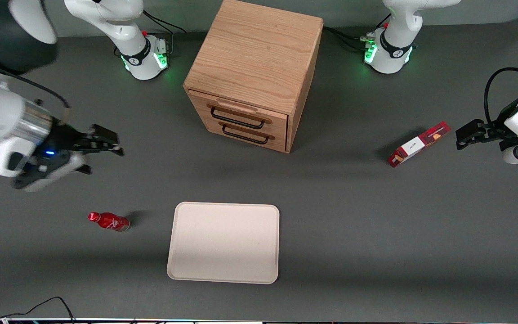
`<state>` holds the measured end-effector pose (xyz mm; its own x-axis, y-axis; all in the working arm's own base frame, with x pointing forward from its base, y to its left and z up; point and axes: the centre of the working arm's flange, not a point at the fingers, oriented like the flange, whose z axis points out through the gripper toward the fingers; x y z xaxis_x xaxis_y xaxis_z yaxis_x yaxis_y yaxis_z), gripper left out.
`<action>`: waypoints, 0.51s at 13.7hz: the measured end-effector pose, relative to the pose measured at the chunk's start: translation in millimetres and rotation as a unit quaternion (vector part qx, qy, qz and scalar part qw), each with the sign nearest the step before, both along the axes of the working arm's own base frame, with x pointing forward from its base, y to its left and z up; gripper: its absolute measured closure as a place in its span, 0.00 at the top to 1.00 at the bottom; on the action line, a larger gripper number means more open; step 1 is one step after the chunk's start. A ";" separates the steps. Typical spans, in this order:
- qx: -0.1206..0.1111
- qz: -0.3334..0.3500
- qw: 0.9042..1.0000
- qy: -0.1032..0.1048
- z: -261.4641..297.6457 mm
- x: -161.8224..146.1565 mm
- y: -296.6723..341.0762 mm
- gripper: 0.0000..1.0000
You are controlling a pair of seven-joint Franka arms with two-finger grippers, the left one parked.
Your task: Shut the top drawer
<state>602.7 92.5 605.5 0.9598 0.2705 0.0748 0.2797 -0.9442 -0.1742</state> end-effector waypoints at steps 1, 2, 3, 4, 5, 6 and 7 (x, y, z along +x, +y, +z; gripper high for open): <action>-0.007 -0.036 0.999 0.002 8.4 -7.7 -19.1 1.00; -0.012 -0.070 0.997 0.007 11.9 -15.5 -37.9 1.00; -0.016 -0.095 0.995 0.013 13.4 -23.4 -52.9 1.00; -0.022 -0.113 0.993 0.022 14.0 -32.1 -63.2 1.00; -0.030 -0.132 0.990 0.028 15.2 -40.5 -69.7 1.00; -0.047 -0.147 0.988 0.029 16.4 -48.4 -73.2 1.00; -0.068 -0.156 0.985 0.028 16.7 -53.6 -75.3 1.00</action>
